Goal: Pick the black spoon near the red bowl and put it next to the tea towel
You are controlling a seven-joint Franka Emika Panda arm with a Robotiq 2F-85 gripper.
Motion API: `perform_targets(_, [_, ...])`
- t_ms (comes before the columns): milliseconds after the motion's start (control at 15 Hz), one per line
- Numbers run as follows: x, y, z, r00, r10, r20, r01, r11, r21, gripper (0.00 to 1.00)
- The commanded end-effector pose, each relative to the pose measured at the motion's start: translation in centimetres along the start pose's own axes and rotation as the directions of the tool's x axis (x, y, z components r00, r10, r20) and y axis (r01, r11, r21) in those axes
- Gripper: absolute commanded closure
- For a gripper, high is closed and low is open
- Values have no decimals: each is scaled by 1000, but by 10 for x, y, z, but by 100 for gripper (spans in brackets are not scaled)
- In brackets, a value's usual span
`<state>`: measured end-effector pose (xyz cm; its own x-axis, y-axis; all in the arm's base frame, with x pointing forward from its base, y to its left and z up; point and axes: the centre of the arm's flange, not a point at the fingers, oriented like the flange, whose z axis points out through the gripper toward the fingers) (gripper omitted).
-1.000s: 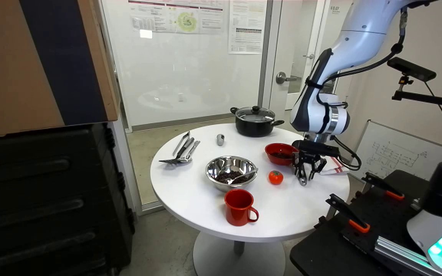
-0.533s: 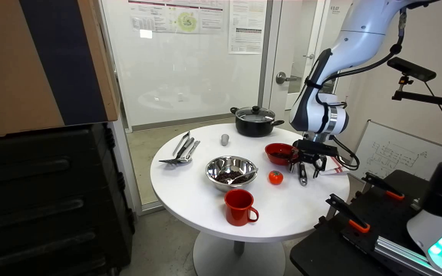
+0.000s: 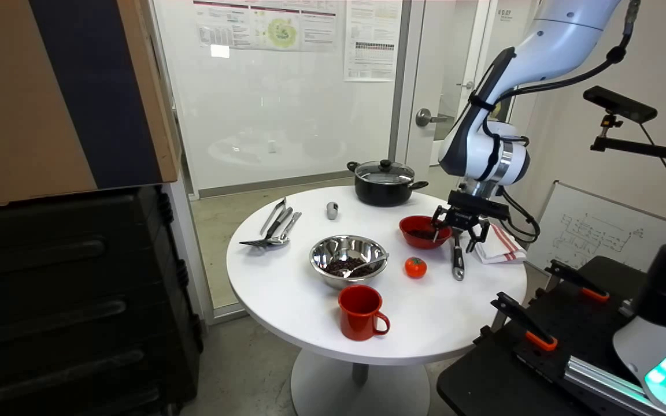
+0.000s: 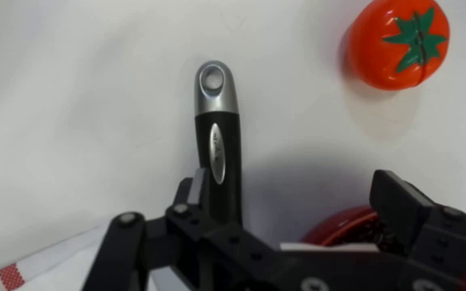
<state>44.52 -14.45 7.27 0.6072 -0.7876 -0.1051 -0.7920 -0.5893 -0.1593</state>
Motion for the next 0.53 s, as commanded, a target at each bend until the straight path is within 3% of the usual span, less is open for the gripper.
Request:
perform_targets(0, [-11,8,-41,999,-31,24,29,996,81,0])
perform_targets(467, [-19,11,-81,994,-96,47,85,977,193,0])
